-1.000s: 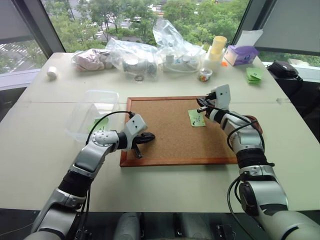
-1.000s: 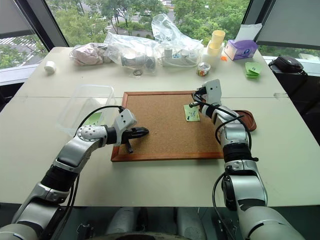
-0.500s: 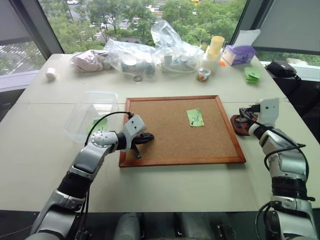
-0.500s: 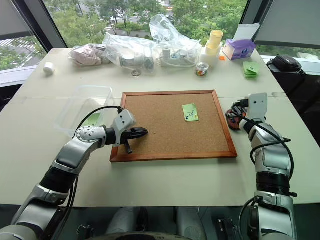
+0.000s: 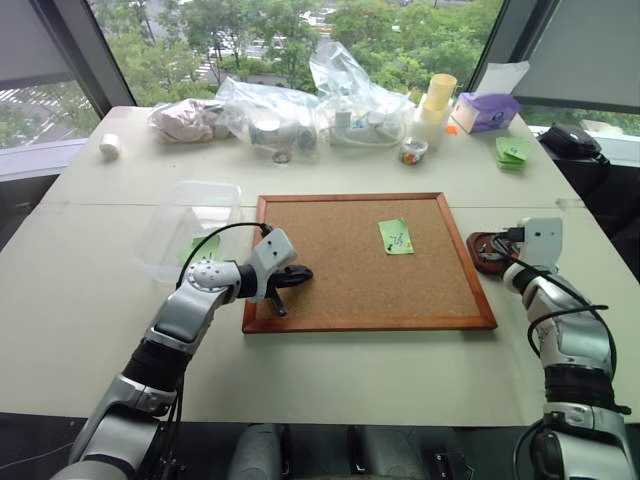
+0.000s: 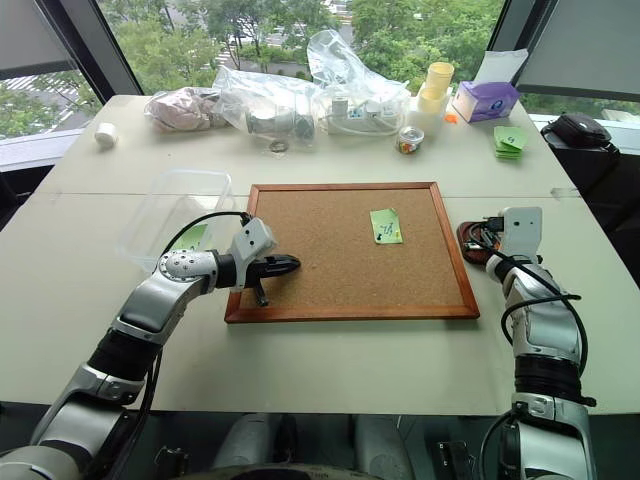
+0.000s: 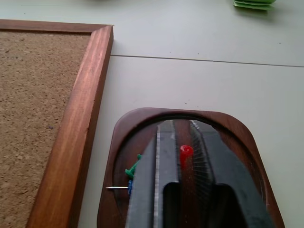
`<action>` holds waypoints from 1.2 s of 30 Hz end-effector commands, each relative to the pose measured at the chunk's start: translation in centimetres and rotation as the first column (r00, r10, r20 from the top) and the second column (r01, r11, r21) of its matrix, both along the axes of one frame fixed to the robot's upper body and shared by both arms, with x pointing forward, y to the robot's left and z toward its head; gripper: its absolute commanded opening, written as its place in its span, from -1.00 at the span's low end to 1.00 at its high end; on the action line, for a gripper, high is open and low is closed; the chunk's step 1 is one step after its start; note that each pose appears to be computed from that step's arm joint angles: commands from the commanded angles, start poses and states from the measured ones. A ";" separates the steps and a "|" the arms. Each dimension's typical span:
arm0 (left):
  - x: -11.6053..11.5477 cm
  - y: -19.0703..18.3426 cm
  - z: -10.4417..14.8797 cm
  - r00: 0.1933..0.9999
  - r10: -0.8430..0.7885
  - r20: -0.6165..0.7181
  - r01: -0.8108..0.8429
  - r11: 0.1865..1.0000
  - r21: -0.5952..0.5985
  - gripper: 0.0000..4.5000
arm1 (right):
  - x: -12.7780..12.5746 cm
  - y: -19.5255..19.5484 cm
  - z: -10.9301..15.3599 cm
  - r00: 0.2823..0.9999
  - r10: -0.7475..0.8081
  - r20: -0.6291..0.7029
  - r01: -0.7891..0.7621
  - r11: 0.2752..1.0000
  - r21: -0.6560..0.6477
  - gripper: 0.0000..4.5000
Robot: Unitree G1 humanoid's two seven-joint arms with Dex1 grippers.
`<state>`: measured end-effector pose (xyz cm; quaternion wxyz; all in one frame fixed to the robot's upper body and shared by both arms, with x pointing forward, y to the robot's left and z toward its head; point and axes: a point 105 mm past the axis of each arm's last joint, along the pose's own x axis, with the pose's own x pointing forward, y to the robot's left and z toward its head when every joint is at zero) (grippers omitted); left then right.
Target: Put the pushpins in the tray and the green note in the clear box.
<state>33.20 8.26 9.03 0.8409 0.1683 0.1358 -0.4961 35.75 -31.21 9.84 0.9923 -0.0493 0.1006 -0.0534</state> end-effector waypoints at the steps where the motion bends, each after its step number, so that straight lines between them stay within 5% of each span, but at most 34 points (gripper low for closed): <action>1: -0.6 -0.3 -1.5 0.999 -0.014 -0.053 0.016 1.000 0.024 -1.00 | 0.1 -0.8 1.7 0.998 -0.023 0.059 0.024 1.000 -0.016 0.10; 5: -0.8 -0.3 -1.6 0.998 -0.011 -0.056 0.012 1.000 0.021 -1.00 | 0.1 -1.0 2.2 0.996 -0.041 0.085 0.042 0.999 -0.015 0.99; 18: -0.8 -0.4 -1.5 0.998 -0.008 -0.057 0.008 1.000 0.012 -1.00 | 0.4 -0.9 4.3 0.984 -0.041 0.171 0.038 0.999 0.024 0.99; 21: -0.8 -0.3 -1.5 0.998 -0.006 -0.057 0.007 1.000 0.014 -1.00 | 0.2 1.8 6.0 0.968 0.095 0.231 -0.102 0.994 0.022 0.99; 25: -0.8 -0.4 -1.7 0.998 -0.010 -0.060 0.011 1.000 0.015 -1.00 | 0.1 7.1 4.3 0.938 0.305 0.163 -0.298 0.952 -0.072 0.99; 36: -0.7 -0.3 -1.6 0.998 -0.006 -0.060 0.007 1.000 0.016 -1.00 | 0.7 11.0 2.1 0.912 0.388 0.135 -0.388 0.921 -0.030 0.99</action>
